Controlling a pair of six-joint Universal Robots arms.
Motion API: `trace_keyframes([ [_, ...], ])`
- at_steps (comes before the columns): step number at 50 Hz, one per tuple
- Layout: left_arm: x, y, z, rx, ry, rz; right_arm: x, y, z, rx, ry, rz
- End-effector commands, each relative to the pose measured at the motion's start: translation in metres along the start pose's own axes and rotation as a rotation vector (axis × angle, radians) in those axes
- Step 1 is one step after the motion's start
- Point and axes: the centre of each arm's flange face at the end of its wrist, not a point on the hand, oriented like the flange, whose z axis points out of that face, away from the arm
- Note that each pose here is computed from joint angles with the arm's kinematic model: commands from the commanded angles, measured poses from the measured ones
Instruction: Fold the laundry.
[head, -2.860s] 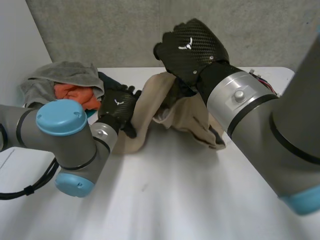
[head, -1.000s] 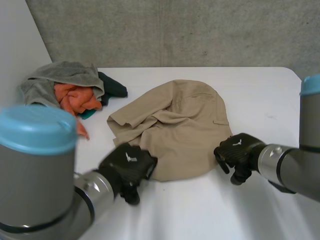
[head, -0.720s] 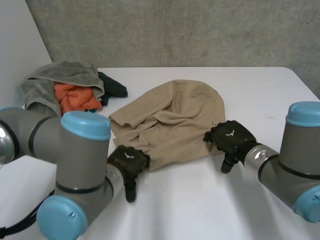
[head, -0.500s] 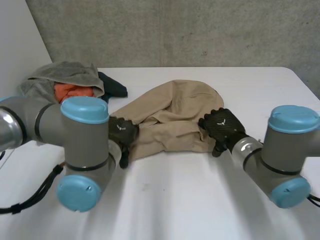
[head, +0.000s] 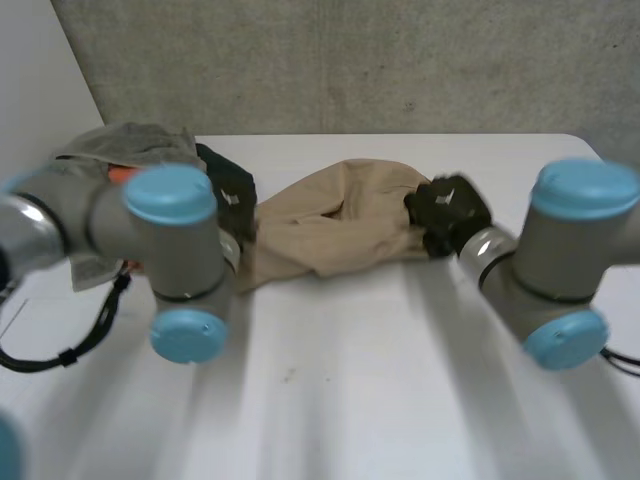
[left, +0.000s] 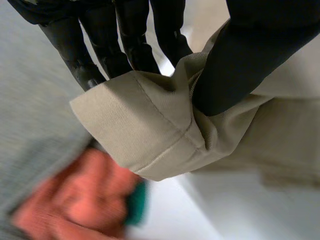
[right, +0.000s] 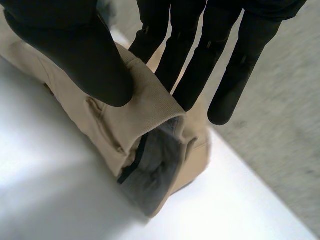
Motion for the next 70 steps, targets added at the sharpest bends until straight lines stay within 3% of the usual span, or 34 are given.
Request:
trace_keyframes([
  [1,-0.083,-0.097,-0.063,0.26,-0.084,-0.167,0.052,-0.084,-0.034,0.088,0.072,0.008],
  [8,-0.134,-0.159,-0.126,0.427,-0.021,-0.22,0.099,-0.172,-0.075,0.289,0.18,0.038],
  [12,-0.15,-0.172,-0.142,0.428,0.001,-0.262,0.111,-0.192,-0.082,0.346,0.195,0.041],
  [18,-0.148,-0.171,-0.132,0.389,0.05,-0.274,0.117,-0.179,-0.066,0.282,0.183,0.061],
  [26,-0.113,-0.138,-0.065,0.266,0.106,-0.232,0.086,-0.122,-0.019,0.122,0.094,0.092],
  [30,-0.114,-0.142,-0.035,0.321,0.048,-0.236,0.083,-0.112,0.009,0.18,0.155,0.085],
  [33,-0.131,-0.163,-0.019,0.461,-0.073,-0.271,0.091,-0.129,0.023,0.336,0.273,0.069],
  [39,-0.194,-0.221,-0.048,0.796,-0.379,-0.413,0.125,-0.192,0.009,0.727,0.494,0.069],
  [42,-0.204,-0.233,-0.062,0.884,-0.407,-0.444,0.131,-0.207,0.0,0.825,0.515,0.085],
  [46,-0.195,-0.228,-0.071,0.869,-0.34,-0.439,0.128,-0.209,-0.006,0.833,0.463,0.119],
  [50,-0.174,-0.199,-0.066,0.74,-0.273,-0.416,0.117,-0.19,0.0,0.758,0.379,0.132],
  [61,-0.085,-0.082,-0.052,0.326,-0.055,-0.351,0.055,-0.059,0.028,0.327,0.101,0.161],
  [66,-0.043,-0.039,-0.06,0.175,0.067,-0.344,0.022,0.003,0.017,0.093,-0.001,0.114],
  [70,-0.022,-0.022,-0.076,0.078,0.148,-0.319,0.011,0.025,-0.001,-0.045,-0.051,0.101],
])
